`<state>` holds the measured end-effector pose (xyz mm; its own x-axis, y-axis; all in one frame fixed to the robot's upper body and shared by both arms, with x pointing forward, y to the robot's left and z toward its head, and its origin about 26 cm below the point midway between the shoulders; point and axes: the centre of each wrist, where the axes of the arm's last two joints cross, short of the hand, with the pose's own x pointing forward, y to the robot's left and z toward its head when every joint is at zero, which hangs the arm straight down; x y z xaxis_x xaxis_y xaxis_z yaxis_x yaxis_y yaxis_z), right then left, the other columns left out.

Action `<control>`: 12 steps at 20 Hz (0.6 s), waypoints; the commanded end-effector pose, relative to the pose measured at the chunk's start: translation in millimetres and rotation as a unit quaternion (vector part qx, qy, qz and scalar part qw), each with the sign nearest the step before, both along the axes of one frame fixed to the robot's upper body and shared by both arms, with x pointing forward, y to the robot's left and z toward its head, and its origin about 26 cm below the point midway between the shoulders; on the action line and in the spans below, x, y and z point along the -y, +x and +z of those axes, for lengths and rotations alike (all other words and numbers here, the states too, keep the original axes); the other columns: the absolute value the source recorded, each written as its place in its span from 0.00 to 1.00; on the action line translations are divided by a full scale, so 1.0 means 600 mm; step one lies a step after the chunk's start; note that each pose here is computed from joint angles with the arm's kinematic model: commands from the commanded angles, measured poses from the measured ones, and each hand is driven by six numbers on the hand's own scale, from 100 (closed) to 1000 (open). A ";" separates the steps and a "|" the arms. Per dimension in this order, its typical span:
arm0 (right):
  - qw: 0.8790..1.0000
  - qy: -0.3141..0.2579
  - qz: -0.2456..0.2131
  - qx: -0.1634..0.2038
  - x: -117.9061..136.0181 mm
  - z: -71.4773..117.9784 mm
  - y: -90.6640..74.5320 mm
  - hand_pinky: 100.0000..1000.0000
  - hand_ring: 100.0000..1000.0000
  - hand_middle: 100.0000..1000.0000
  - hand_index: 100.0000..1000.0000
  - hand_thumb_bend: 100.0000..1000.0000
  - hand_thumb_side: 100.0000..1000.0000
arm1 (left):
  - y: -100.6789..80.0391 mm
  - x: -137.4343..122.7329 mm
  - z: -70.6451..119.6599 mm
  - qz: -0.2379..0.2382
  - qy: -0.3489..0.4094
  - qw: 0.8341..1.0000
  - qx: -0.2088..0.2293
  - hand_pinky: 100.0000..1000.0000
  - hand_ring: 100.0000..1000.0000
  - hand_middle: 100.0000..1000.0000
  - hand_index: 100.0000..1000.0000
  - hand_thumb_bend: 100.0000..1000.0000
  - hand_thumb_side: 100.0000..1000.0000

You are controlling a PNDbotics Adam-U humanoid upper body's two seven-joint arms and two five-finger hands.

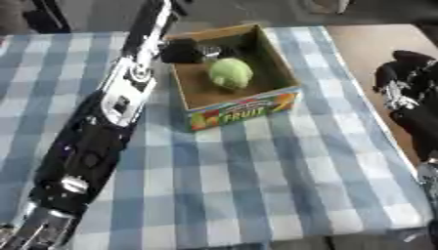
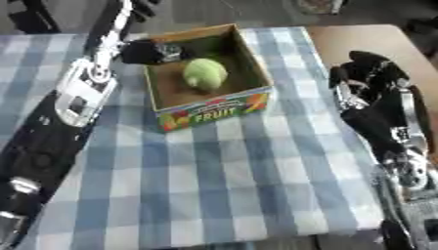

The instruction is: Pick up objects on the table and place them in the box.

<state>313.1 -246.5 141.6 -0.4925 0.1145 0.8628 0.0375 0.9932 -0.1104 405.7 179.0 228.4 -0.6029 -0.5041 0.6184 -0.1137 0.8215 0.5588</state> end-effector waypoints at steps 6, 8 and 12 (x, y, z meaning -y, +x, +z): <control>1.000 0.001 -0.025 0.015 0.017 0.009 -0.003 0.59 0.65 0.58 0.73 0.21 0.17 | -0.105 -0.083 0.021 -0.035 -0.139 0.989 0.021 0.57 0.59 0.64 0.78 0.81 0.40; 1.000 0.002 -0.027 0.015 0.017 0.009 -0.003 0.59 0.66 0.58 0.73 0.22 0.18 | -0.121 -0.096 0.000 -0.024 -0.157 0.987 0.010 0.56 0.59 0.63 0.78 0.77 0.38; 0.999 0.003 -0.031 0.015 0.020 0.008 -0.003 0.59 0.65 0.58 0.73 0.22 0.17 | -0.139 -0.111 -0.033 -0.004 -0.183 0.983 -0.007 0.54 0.58 0.63 0.77 0.70 0.35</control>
